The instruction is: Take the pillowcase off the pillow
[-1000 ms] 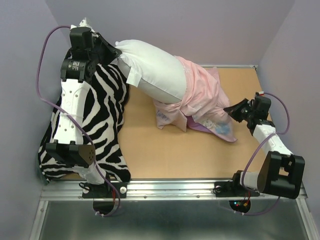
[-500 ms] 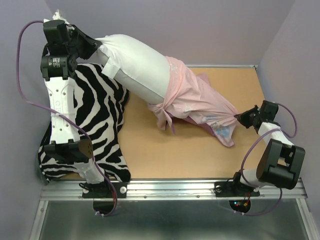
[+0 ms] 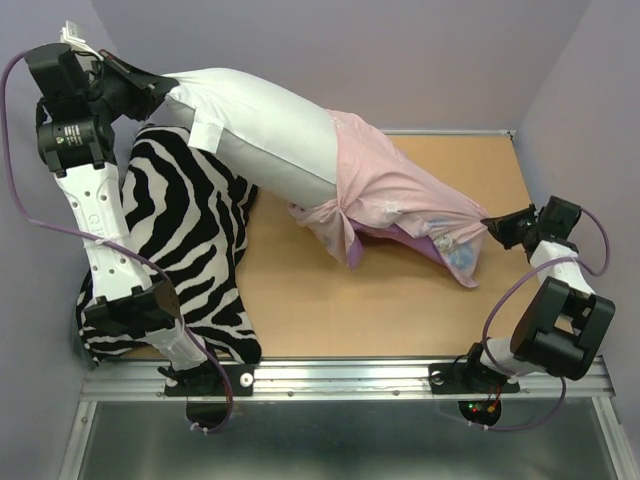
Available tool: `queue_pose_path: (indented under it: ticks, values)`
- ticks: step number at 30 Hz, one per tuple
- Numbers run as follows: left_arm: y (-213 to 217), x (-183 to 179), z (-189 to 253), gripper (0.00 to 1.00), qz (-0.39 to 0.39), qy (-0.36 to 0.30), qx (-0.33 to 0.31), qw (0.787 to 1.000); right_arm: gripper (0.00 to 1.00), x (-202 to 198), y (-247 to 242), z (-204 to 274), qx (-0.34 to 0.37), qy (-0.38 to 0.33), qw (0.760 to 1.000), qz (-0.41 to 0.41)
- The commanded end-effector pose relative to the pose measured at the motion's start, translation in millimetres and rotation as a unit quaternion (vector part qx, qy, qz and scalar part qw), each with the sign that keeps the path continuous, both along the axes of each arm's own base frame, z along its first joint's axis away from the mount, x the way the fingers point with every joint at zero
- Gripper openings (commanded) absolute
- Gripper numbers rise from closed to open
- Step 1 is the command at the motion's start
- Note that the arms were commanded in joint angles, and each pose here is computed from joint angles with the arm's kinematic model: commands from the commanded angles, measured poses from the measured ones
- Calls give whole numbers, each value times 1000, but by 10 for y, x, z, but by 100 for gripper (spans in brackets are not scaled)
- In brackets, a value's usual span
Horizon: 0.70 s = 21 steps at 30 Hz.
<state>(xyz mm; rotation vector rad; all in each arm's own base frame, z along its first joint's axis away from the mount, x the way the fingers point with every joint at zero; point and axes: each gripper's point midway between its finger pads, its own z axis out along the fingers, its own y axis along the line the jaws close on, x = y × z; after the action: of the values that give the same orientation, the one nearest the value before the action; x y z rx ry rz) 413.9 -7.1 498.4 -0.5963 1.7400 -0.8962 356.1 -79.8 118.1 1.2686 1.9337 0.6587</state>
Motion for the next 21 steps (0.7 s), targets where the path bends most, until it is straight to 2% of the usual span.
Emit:
queue_pose_path:
  ticks: [1, 7, 21]
  values:
    - [602, -735, 1756, 0, 144, -311, 75, 937, 1, -144, -997, 97, -104, 33, 979, -170]
    - [785, -896, 1857, 0, 150, -326, 70, 931, 1, -144, -1090, 185, -96, 30, 977, -189]
    - [1101, -860, 1807, 0, 144, -325, 44, 934, 1, -345, -1358, 115, -92, 58, 965, -239]
